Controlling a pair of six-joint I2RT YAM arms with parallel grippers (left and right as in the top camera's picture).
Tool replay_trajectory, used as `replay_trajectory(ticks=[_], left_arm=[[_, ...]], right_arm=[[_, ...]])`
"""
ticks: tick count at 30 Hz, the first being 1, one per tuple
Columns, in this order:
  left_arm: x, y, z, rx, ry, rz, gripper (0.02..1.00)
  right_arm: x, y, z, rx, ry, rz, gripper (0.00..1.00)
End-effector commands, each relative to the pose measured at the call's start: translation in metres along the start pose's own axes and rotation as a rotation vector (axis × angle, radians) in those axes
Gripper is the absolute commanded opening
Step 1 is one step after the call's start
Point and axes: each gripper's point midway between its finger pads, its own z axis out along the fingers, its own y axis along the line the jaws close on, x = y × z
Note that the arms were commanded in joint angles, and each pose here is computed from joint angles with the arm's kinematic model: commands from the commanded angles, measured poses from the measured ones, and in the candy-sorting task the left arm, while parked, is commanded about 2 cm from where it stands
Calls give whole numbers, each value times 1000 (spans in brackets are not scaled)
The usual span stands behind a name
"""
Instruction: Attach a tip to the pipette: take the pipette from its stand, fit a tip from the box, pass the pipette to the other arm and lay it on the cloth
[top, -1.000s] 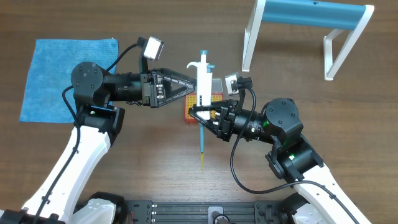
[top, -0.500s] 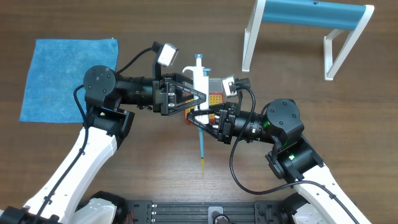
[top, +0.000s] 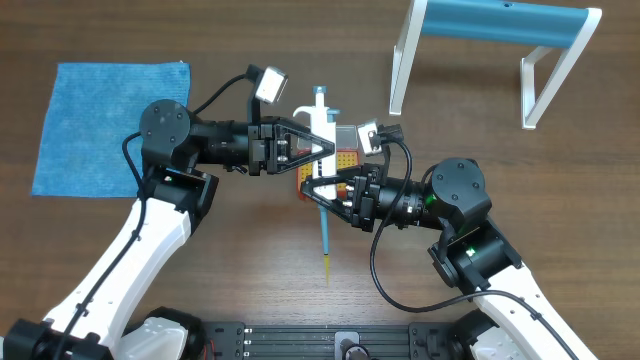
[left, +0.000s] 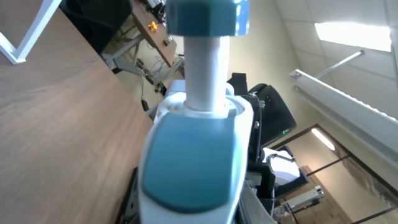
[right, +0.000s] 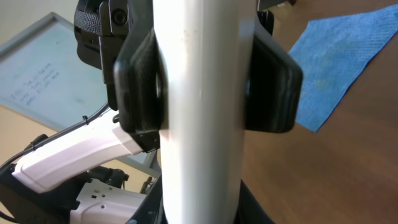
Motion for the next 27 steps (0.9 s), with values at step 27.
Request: replay_trajectory(ticks=[27], left_arm=[[-48, 138, -134, -832, -417, -303, 25]], right_arm=[[-74, -144, -139, 667, -329, -101, 807]])
